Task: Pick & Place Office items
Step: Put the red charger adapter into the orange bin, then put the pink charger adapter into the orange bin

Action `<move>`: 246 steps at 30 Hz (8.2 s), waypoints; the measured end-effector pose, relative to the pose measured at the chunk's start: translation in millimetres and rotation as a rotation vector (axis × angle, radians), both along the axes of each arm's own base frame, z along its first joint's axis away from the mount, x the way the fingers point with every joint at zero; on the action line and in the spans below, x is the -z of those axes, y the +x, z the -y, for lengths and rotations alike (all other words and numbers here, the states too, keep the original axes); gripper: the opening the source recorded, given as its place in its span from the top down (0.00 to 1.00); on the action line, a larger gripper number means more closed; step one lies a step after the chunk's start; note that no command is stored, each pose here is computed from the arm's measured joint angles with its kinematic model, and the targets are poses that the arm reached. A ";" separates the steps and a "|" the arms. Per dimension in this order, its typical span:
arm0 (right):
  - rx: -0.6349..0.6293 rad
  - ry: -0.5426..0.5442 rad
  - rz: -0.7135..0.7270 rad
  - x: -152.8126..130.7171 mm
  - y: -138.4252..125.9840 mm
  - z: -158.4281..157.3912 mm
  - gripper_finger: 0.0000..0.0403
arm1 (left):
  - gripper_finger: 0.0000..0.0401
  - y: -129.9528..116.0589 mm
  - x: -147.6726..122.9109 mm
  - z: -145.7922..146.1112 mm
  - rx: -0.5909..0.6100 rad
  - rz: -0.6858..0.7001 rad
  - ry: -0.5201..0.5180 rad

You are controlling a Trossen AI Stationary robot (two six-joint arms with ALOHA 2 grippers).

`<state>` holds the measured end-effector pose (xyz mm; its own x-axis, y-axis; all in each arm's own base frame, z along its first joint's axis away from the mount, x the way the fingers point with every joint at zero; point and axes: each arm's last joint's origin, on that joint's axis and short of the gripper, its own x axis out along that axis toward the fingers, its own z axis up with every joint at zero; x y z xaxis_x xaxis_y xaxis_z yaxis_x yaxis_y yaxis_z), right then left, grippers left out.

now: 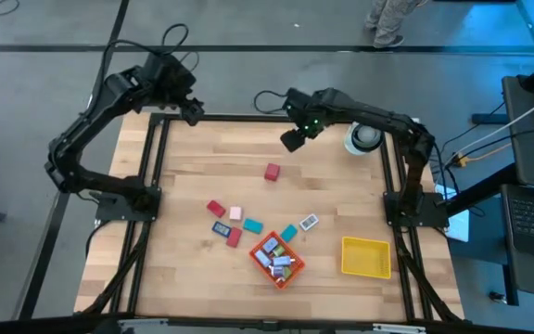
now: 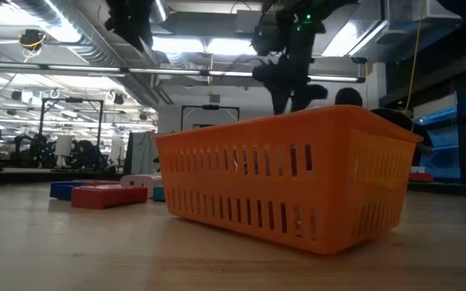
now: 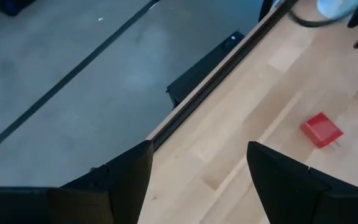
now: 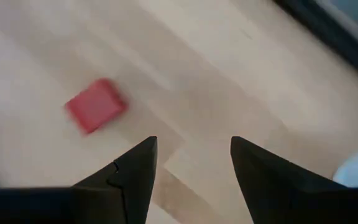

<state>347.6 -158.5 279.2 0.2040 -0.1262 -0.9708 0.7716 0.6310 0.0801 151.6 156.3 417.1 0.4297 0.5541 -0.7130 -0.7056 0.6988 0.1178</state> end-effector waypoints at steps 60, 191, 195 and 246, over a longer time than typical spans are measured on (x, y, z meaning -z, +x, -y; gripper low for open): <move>0.879 0.303 -0.025 132.2 78.7 -42.0 0.18 | 0.36 58.4 66.0 -78.5 0.332 -0.059 -0.127; 0.226 0.482 0.195 55.7 61.5 -322.1 0.45 | 0.36 8.2 65.1 -118.1 0.112 0.015 -0.150; 0.252 0.472 0.186 62.3 63.2 -322.4 0.47 | 0.36 8.7 65.0 -117.7 0.125 0.029 -0.157; 0.041 -0.085 0.480 -69.9 16.5 -126.4 0.26 | 0.35 112.1 197.1 65.3 0.951 -0.478 -0.314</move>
